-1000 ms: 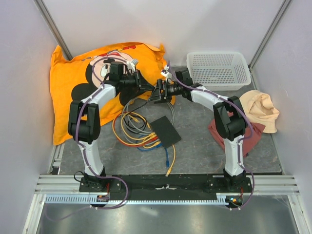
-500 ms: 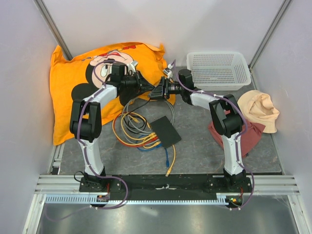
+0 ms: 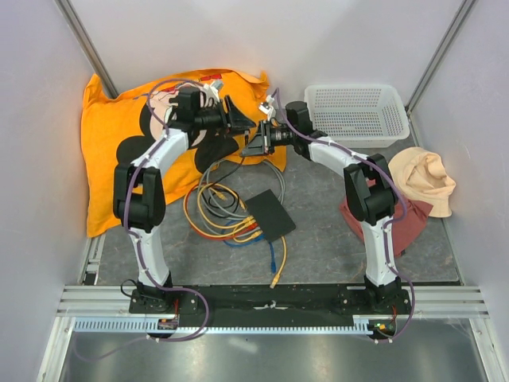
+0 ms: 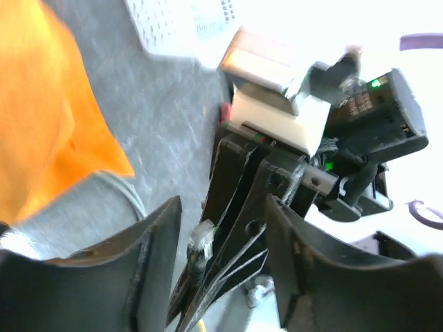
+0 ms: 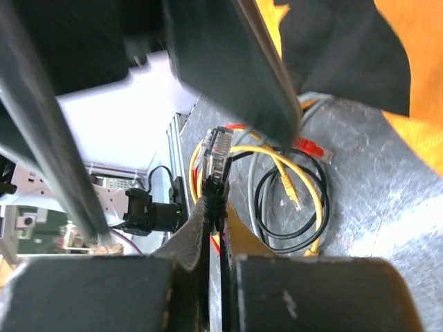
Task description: Pull the plug from the switch port
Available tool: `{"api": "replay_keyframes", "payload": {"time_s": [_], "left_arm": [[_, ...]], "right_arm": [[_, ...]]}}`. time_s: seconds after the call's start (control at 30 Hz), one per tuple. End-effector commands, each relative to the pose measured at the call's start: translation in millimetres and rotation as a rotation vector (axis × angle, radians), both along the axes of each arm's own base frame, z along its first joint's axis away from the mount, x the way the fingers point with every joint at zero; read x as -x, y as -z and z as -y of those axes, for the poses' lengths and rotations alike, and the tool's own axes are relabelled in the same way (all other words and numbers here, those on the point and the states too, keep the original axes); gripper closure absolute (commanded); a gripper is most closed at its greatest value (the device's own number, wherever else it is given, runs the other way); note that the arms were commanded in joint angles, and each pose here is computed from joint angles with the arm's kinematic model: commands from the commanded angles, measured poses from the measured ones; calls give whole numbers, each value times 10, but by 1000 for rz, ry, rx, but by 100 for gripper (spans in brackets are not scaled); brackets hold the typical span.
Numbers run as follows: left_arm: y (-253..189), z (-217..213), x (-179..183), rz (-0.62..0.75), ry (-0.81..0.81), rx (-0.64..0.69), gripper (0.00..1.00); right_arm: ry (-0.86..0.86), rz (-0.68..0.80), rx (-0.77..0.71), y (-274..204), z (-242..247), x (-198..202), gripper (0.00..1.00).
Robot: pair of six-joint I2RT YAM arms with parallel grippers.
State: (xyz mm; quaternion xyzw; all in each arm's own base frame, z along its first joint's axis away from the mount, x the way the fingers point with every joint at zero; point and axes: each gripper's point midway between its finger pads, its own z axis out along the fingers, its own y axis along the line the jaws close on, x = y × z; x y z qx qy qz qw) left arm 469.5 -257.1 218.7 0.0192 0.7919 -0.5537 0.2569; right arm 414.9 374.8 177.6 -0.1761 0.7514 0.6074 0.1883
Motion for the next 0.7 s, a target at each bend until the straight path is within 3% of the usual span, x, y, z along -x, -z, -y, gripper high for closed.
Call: {"api": "replay_keyframes", "payload": {"time_s": [0.0, 0.03, 0.13, 0.23, 0.4, 0.53, 0.57, 0.6, 0.67], "left_arm": [[-854, -320, -101, 362, -63, -123, 39], [-1030, -394, -19, 458, -71, -164, 38], [-1129, -587, 15, 571, -140, -285, 38], [-1524, -643, 160, 695, -136, -313, 38], [-1969, -803, 446, 914, -191, -416, 48], [-1681, -1015, 618, 913, -323, -514, 69], [-1645, -1052, 652, 900, -349, -521, 85], [-1633, -1074, 707, 893, -362, -520, 94], [-1378, -1025, 777, 843, -314, -522, 98]], "right_arm": [[-29, 229, -62, -804, 77, -38, 100], [-30, 266, -80, -978, 71, -48, 100], [-84, 336, -127, -1348, 9, 91, 100], [-108, 375, -150, -1611, 11, 144, 100], [-46, 484, -169, -2059, 181, 14, 100], [14, 595, -200, -2555, 332, -82, 100], [22, 613, -204, -2620, 344, -104, 100], [46, 641, -209, -2727, 379, -135, 100], [64, 718, -231, -3004, 421, -102, 100]]}}
